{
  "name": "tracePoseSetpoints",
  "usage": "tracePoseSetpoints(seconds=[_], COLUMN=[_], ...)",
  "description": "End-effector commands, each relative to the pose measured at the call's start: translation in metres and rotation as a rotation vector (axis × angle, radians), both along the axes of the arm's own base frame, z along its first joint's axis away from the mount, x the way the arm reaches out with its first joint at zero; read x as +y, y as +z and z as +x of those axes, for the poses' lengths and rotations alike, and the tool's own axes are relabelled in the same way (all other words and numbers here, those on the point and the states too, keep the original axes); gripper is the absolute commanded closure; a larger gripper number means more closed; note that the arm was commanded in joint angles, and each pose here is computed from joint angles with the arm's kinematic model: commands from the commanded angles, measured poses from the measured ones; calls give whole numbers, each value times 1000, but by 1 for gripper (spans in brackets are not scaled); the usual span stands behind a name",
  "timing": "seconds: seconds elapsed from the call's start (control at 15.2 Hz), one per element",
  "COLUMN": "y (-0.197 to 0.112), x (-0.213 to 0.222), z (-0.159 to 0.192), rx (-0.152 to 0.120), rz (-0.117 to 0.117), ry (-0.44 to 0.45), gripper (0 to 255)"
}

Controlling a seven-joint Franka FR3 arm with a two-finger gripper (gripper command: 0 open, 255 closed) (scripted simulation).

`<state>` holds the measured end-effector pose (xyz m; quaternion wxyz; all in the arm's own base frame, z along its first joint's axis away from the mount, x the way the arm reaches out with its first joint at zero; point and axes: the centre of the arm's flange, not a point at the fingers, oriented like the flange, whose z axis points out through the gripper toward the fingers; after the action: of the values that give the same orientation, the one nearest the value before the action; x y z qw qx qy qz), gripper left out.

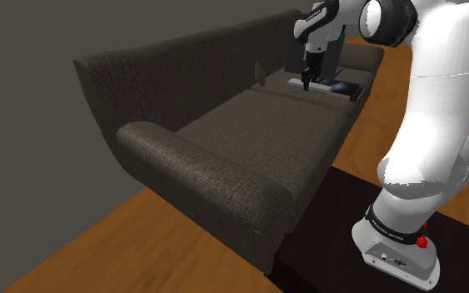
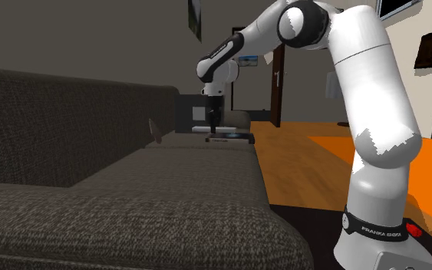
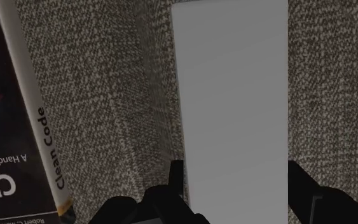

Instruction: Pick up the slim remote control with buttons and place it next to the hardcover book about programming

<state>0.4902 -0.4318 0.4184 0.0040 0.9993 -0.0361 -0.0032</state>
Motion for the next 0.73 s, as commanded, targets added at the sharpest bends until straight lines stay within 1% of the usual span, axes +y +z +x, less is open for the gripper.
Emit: tracePoseSetpoints(seconds=[0.0,0.26,0.33,0.66], y=[1,1,1,-25], x=[-24,-69,-73,-73], z=[-13,-39,-41,-41], rx=[-1,-1,-1,-1], rz=[0,0,0,0], ry=[1,1,1,1], gripper=[255,255,255,255])
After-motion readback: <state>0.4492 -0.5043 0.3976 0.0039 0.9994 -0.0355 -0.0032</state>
